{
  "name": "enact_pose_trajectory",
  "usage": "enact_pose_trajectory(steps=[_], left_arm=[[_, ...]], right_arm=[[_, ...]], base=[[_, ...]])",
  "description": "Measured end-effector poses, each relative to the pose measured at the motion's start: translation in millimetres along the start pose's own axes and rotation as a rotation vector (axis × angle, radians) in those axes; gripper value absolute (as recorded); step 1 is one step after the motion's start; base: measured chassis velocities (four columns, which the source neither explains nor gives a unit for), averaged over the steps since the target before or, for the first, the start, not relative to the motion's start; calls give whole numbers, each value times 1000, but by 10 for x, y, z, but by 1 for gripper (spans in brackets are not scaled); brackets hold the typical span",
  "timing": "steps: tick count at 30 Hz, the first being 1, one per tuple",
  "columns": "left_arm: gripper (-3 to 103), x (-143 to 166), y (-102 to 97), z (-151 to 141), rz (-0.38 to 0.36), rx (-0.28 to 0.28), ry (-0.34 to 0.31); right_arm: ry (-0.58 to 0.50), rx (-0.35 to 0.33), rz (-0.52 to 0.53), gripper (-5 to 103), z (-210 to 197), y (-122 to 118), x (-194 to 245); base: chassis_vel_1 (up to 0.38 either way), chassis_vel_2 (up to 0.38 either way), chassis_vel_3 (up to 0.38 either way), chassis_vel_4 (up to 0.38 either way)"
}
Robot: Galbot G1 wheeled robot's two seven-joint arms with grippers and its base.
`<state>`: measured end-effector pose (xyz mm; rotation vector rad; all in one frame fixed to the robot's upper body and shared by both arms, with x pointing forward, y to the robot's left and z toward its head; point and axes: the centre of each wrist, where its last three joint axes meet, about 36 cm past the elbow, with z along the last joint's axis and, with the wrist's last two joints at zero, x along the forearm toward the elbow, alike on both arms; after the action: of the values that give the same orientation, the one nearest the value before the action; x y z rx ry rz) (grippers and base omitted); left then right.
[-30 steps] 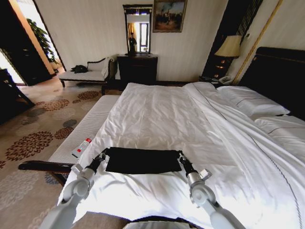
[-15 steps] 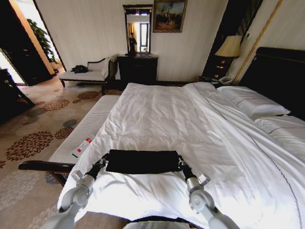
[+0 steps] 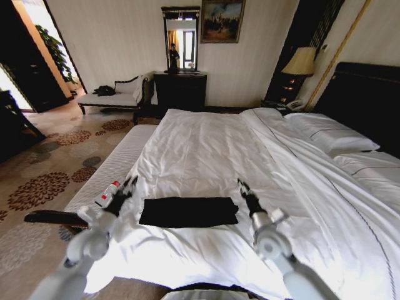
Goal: Fold the clothes on the bed.
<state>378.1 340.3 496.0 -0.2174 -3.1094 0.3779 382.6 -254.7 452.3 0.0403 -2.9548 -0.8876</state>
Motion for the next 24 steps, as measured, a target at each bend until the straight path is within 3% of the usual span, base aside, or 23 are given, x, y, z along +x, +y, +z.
enact_pose_trajectory(steps=[1, 3, 4, 6, 7, 9, 10, 11, 12, 14, 19, 20, 24], left_arm=[[59, -43, -9, -24, -22, -34, 20], [70, -106, -69, -10, -93, -148, 110], [70, -106, -69, -10, -93, -148, 110], [82, -84, -114, 57, -111, -231, 166], [87, -50, -144, 116, -116, -273, 195], [87, -25, -166, 163, -118, -299, 214], [92, 18, -202, 252, -122, -332, 242], [97, 51, -232, 322, -122, -350, 264], [99, 96, -275, 420, -120, -371, 290], [99, 127, -309, 494, -112, -383, 309], [100, 421, -484, 797, -98, -431, 487], [100, 421, -484, 797, -98, -431, 487], [100, 736, -497, 883, -116, -472, 597]], right_arm=[[13, 9, -1, 56, 0, 6, -50], [83, 46, 7, 73, 55, 13, -164], [83, 46, 7, 73, 55, 13, -164], [185, 110, 37, 84, 152, 32, -236], [242, 151, 56, 84, 227, 39, -263], [273, 177, 65, 89, 287, 40, -276], [316, 217, 77, 89, 377, 48, -281], [342, 237, 83, 98, 436, 57, -275], [374, 258, 98, 100, 510, 71, -259], [390, 264, 106, 100, 546, 80, -243], [485, 296, 237, 100, 677, 44, 76], [485, 296, 237, 100, 677, 44, 76], [557, 334, 305, 100, 665, 63, 503]], base=[[0, 0, 0, 0], [0, 0, 0, 0], [0, 0, 0, 0], [0, 0, 0, 0], [0, 0, 0, 0], [0, 0, 0, 0], [0, 0, 0, 0], [0, 0, 0, 0], [0, 0, 0, 0], [0, 0, 0, 0], [0, 0, 0, 0], [0, 0, 0, 0], [0, 0, 0, 0]])
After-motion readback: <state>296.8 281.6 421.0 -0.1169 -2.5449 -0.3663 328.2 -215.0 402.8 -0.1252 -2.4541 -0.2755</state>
